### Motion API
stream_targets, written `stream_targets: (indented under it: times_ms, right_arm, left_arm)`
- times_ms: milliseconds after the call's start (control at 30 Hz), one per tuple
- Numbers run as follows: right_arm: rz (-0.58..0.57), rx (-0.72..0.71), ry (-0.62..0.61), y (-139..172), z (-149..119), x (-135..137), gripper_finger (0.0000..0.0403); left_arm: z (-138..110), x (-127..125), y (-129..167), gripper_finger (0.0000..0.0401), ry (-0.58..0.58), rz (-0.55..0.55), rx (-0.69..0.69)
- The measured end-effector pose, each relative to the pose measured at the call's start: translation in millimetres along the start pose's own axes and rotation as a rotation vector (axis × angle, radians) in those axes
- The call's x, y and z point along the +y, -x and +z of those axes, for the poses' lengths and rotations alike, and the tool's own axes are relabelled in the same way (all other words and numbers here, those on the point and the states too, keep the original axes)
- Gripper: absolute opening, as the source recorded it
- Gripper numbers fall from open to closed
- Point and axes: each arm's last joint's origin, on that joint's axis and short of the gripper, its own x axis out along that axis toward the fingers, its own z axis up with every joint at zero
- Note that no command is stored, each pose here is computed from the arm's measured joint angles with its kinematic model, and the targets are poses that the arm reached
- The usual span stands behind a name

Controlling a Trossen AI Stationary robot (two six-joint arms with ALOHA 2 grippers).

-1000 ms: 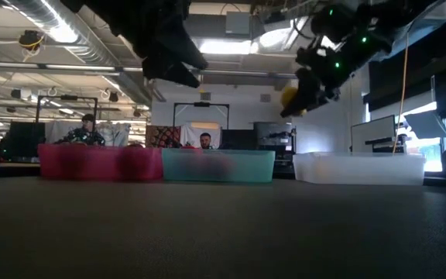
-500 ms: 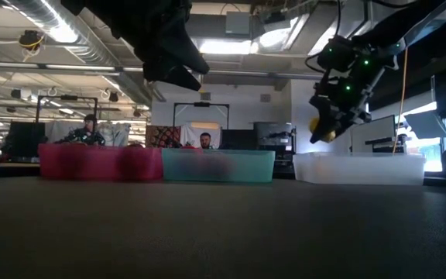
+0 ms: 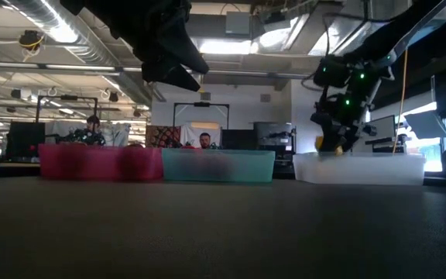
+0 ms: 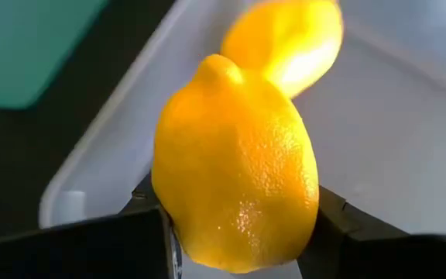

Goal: Sort produce into baskets
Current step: Put the lemon into the white bin

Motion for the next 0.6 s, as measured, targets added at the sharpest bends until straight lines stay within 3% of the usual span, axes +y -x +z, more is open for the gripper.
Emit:
stream_targets:
  times_ms: [267,600]
  right_arm:
    - [0.006,0.084,0.016,-27.2,-4.6,2.4,0.0134]
    - [0.019,0.109,0.023,-37.6,-6.3,3.6,0.015]
  left_arm:
    - [-0.3,-1.0,0.3,0.029,0.011,-0.003,0.0]
    - [-0.1,-0.8,0.2,0.029,0.007,-0.003,-0.001]
